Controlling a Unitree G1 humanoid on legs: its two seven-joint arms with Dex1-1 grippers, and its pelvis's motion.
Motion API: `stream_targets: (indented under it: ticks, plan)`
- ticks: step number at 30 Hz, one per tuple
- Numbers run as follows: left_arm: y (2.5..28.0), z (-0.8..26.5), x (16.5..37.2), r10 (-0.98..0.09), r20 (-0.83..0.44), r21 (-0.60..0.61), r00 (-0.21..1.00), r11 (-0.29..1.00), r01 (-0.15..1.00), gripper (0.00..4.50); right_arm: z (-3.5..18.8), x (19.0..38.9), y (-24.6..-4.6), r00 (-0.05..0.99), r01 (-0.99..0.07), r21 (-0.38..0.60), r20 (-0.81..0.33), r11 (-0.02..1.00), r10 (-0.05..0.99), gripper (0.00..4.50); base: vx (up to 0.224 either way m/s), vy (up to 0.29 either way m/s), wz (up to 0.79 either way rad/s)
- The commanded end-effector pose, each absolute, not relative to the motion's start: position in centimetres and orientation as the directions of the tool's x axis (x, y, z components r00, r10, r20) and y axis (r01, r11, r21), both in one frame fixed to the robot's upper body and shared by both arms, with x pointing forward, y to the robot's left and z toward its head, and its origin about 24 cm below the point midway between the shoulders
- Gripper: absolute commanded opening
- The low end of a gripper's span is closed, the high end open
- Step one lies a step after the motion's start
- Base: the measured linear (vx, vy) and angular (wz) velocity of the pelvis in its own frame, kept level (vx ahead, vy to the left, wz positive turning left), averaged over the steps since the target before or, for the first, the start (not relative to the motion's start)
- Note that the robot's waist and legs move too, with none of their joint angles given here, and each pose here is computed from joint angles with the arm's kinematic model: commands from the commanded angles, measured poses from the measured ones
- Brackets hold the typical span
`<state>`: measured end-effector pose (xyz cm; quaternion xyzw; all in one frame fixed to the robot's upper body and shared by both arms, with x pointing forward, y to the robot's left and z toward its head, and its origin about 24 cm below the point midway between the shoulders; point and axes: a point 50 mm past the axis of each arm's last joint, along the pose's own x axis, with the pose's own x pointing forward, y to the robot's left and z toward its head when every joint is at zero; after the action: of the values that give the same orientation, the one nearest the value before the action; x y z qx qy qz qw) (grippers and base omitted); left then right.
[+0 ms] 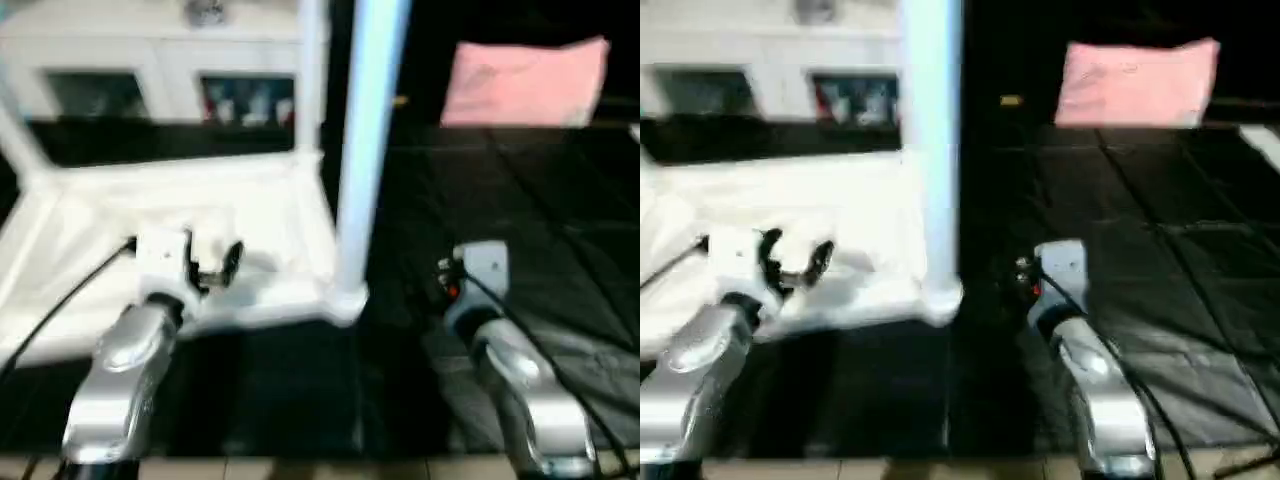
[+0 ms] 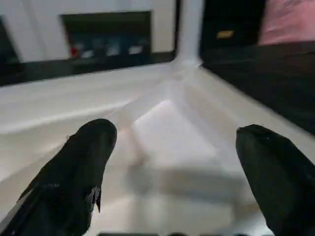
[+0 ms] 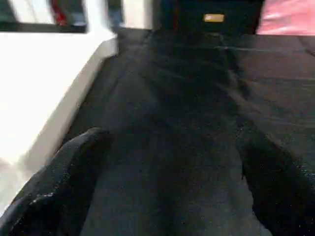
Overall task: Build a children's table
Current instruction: Move to table
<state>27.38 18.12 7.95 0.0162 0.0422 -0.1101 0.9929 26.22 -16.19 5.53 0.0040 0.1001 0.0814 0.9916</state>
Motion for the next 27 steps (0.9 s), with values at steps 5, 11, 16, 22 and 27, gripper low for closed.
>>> stream_targets:
  ticks: [5,11,16,22,27]
  plan:
    - [18.82,7.21,26.74,-0.221,-0.123,0.032,0.968,0.974,0.226,4.43,6.26,26.14,-15.89,0.965,-0.201,-0.003,-0.172,0.98,0.198,4.5,0.06,0.023,-0.12]
    - [18.82,6.91,26.3,-0.281,-0.156,0.047,0.947,0.955,0.292,4.43,6.45,26.18,-15.75,0.962,-0.225,-0.022,-0.161,0.974,0.219,4.5,-0.068,-0.014,-0.04]
    - [19.06,7.41,26.73,-0.273,-0.131,0.053,0.953,0.958,0.281,4.43,6.26,26.19,-15.75,0.959,-0.229,-0.024,-0.178,0.973,0.221,4.5,-0.095,-0.033,-0.05]
    - [19.28,7.48,27.06,-0.259,-0.142,0.091,0.955,0.958,0.274,4.43,6.17,26.37,-16.04,0.963,-0.205,-0.014,-0.181,0.979,0.199,4.5,-0.072,0.005,-0.28]
    - [19.58,7.36,27.15,-0.224,-0.155,0.106,0.962,0.965,0.242,4.43,6.27,26.47,-16.13,0.964,-0.209,-0.022,-0.173,0.978,0.202,4.5,-0.034,0.128,-0.3]
